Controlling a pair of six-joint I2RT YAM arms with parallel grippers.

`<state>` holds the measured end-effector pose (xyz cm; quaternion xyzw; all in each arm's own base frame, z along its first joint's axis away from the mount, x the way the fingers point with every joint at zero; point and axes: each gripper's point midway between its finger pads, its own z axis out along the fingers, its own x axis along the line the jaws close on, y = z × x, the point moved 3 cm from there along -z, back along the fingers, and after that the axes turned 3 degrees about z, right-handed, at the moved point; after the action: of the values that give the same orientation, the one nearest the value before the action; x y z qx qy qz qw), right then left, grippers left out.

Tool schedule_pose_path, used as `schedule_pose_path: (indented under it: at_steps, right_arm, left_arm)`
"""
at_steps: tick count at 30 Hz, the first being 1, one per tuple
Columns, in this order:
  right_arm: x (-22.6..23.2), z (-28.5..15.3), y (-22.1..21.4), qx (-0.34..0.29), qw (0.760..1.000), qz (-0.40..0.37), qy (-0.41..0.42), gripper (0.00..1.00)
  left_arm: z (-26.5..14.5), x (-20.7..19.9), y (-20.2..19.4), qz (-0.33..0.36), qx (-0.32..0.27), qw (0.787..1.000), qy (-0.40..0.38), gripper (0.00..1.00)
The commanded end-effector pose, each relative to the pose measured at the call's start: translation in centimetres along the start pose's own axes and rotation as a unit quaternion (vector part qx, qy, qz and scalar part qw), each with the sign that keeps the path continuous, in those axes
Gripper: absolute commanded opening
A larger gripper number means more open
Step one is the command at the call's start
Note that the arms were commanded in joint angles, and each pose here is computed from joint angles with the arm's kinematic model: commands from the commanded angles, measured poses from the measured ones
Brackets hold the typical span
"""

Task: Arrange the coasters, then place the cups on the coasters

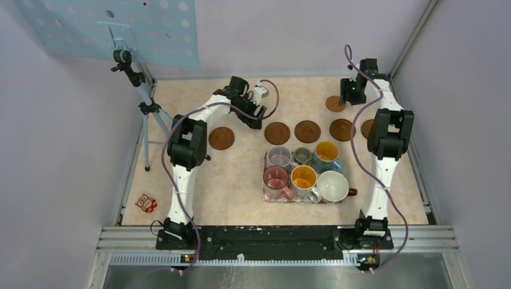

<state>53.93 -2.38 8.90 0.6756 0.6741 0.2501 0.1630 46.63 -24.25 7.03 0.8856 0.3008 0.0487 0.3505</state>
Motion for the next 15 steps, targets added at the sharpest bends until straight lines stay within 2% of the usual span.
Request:
schedule_pose_path:
  at_steps: [1,8,15]
  right_arm:
    - [0.5,-3.9,3.7,-0.059,0.998,-0.013,0.009,0.57]
    - [1.0,-3.7,3.6,-0.053,0.998,-0.020,0.028,0.57]
    - [1.1,-3.6,3.6,-0.052,0.998,-0.020,0.032,0.57]
  left_arm:
    - [-6.9,3.3,-1.3,-0.034,0.003,0.999,0.035,0.80]
    - [-11.3,6.3,-6.3,-0.056,0.053,0.994,0.078,0.79]
    - [-13.4,7.4,-10.1,-0.060,0.107,0.988,0.090,0.77]
